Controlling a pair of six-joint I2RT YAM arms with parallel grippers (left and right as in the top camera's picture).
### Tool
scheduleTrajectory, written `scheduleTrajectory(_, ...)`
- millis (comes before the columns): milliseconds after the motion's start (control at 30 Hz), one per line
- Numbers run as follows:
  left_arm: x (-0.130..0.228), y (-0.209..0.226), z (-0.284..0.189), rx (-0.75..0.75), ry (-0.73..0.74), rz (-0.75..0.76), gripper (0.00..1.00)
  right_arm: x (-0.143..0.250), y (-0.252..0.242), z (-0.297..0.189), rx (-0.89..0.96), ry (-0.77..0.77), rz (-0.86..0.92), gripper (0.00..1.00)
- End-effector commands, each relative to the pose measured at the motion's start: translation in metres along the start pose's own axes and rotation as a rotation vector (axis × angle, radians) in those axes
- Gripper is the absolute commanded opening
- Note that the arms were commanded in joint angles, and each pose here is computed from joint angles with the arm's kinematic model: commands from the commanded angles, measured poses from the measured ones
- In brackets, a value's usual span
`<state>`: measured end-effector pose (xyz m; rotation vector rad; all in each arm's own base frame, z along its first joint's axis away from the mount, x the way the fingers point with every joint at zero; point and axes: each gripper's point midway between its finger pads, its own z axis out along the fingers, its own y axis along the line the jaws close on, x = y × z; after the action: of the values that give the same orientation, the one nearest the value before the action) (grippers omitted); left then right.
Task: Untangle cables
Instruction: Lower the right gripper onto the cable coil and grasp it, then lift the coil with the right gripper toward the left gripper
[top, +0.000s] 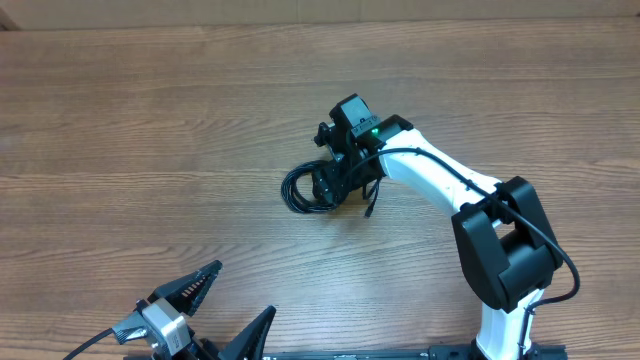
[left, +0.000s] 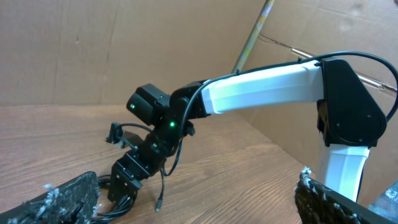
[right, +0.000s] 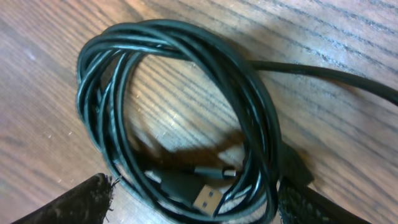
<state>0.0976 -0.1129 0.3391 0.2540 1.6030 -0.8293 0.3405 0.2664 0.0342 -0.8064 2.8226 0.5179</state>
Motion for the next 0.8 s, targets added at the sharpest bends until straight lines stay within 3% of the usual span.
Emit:
scheduleTrajectory(0,0.001,-0.001,0.002,0.016,0.014,-0.017,0.99,0.003,-0.004,0.006,0.007,-0.008,0.026,0.52)
scheduleTrajectory(33,0.001,-0.001,0.002,0.017,0.013,-0.016,1.00,0.002,-0.005,0.007,0.008,-0.014,0.038,0.34)
scheduleTrajectory(67,0.000,-0.001,0.002,0.017,0.012,-0.015,1.00,0.001,-0.006,0.008,0.014,-0.021,0.051,0.27)
scheduleTrajectory(100,0.000,-0.002,0.002,0.018,0.010,-0.013,1.00,0.001,-0.008,0.009,0.025,-0.027,0.065,0.26)
scheduleTrajectory(167,-0.001,-0.002,0.002,0.019,0.007,-0.009,0.99,0.000,-0.012,0.010,0.043,-0.035,0.085,0.04)
scheduleTrajectory(467,-0.003,-0.001,0.002,0.010,-0.001,-0.004,1.00,-0.026,-0.012,-0.006,0.067,-0.104,0.072,0.04)
scheduleTrajectory(767,0.007,0.011,0.005,-0.024,0.025,0.057,1.00,-0.071,0.014,-0.087,0.054,-0.269,0.029,0.04)
